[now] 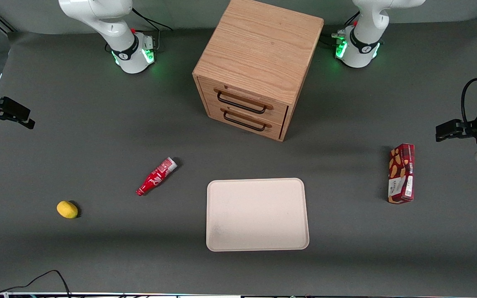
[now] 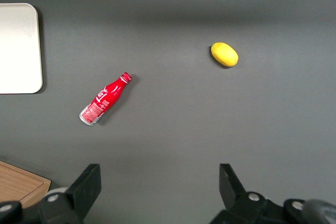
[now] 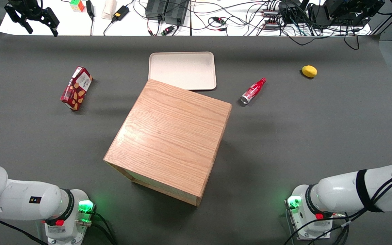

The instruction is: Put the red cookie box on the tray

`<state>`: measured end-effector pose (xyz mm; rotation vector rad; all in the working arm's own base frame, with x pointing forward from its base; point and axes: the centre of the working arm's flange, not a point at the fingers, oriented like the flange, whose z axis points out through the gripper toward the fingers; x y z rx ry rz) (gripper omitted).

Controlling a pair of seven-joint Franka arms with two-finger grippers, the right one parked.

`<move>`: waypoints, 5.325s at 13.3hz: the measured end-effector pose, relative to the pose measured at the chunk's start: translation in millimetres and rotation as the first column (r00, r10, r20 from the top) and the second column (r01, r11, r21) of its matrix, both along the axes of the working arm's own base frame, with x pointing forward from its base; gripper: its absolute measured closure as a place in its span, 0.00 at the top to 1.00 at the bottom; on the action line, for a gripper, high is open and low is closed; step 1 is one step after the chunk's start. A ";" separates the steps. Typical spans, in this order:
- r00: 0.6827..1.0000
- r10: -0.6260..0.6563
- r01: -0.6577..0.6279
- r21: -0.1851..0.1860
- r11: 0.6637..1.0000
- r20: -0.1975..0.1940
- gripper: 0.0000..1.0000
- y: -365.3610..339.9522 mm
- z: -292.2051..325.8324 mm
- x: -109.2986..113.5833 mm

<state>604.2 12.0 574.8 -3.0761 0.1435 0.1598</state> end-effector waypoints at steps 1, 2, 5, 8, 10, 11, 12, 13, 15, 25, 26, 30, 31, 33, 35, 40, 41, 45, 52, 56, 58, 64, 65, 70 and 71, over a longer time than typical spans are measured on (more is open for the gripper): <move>1.000 0.000 0.000 0.000 1.000 0.000 1.00 0.0 0.0 0.0; 1.000 0.000 0.000 -0.003 1.000 0.000 1.00 -0.3 0.0 0.0; 1.000 0.004 -0.004 -0.023 1.000 0.000 1.00 -1.1 -0.3 0.1; 1.000 -0.016 0.016 -0.028 0.999 -0.007 1.00 4.1 -3.4 0.3; 1.000 -0.029 0.029 -0.029 0.999 -0.010 1.00 8.0 -10.4 2.8; 1.000 -0.029 0.028 -0.029 0.999 -0.003 1.00 10.3 -17.2 5.5; 1.000 -0.026 0.026 -0.027 0.999 0.009 1.00 13.4 -26.6 9.3; 0.999 -0.023 0.024 -0.026 0.999 0.023 1.00 17.4 -39.5 14.1; 0.998 -0.025 0.026 -0.023 0.999 0.049 1.00 28.3 -76.8 23.6; 0.987 -0.059 0.061 -0.014 0.998 0.147 1.00 43.5 -273.0 10.6; 0.986 -0.060 0.064 -0.026 0.998 0.154 1.00 46.8 -282.6 7.3; 0.986 -0.065 0.073 -0.045 0.996 0.154 1.00 54.6 -315.6 1.6; 0.985 -0.065 0.073 -0.044 0.996 0.158 1.00 54.4 -320.5 1.7; 0.984 -0.067 0.075 -0.042 0.996 0.165 1.00 53.8 -327.9 1.3; 0.984 -0.067 0.075 -0.042 0.996 0.167 1.00 53.3 -330.6 0.4; 0.983 -0.069 0.077 -0.042 0.996 0.170 0.67 53.3 -331.4 -0.2; 0.983 -0.069 0.077 -0.042 0.996 0.170 0.52 53.3 -331.4 -0.2; 0.983 -0.070 0.078 -0.042 0.996 0.170 0.11 53.1 -331.2 -0.1; 0.987 -0.081 0.091 -0.070 0.993 0.138 0.07 44.2 -258.8 12.8; 0.993 -0.110 0.115 -0.111 0.987 0.046 0.07 30.9 -107.3 16.9; 0.992 -0.119 0.122 -0.117 0.986 0.029 0.07 28.5 -38.8 12.7; 0.999 -0.035 0.038 -0.098 0.994 0.035 0.07 -76.8 12.2 19.0; 0.999 -0.013 0.017 -0.090 0.996 0.035 0.07 -118.6 6.4 23.5; 0.989 0.114 -0.106 -0.079 0.991 0.093 0.07 -281.0 -51.9 53.7; 0.984 0.131 -0.121 -0.090 0.989 0.117 0.07 -302.9 -71.0 60.6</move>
